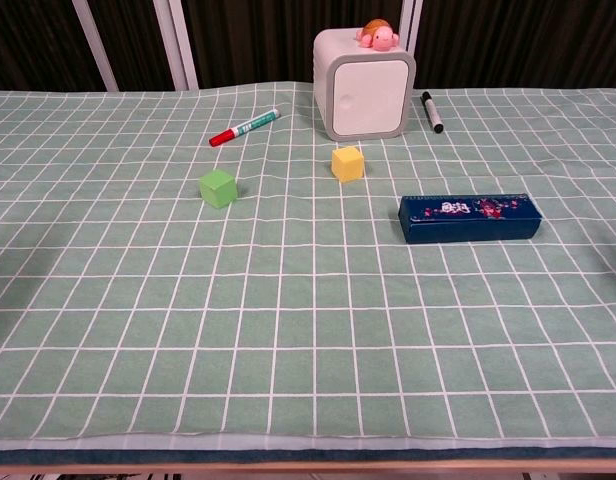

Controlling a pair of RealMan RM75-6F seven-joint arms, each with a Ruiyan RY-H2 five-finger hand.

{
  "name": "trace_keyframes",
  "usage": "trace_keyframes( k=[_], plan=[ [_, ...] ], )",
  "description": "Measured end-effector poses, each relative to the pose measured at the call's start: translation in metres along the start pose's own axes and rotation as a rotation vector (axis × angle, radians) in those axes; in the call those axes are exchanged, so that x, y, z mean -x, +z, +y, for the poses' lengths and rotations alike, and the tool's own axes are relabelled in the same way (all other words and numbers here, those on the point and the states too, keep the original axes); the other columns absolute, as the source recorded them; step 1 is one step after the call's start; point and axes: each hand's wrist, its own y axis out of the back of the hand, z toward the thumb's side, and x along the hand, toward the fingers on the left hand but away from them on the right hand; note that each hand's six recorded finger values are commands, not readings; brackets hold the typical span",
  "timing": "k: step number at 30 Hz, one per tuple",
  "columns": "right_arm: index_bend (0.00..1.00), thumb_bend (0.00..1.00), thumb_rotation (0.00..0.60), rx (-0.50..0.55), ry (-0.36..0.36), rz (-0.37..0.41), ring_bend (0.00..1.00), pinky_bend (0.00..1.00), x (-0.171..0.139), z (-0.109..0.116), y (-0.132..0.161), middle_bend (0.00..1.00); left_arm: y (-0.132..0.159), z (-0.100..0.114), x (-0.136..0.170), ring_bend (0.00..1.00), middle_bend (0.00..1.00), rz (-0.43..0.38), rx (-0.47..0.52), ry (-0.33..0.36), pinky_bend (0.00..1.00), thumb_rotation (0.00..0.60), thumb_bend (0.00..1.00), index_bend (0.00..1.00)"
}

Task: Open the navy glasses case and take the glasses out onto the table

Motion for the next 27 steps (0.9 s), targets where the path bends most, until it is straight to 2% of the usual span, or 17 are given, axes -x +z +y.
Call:
trace_keyframes(
  k=[27],
  plan=[
    [0.21,0.26,0.600,0.012,0.004,0.000,0.13,0.24,0.0017,-0.0017,-0.0002,0.13,0.0009,-0.0002,-0.0004,0.00,0.00,-0.001,0.006,0.000,0.03,0.600,0.46,0.14]
  ],
)
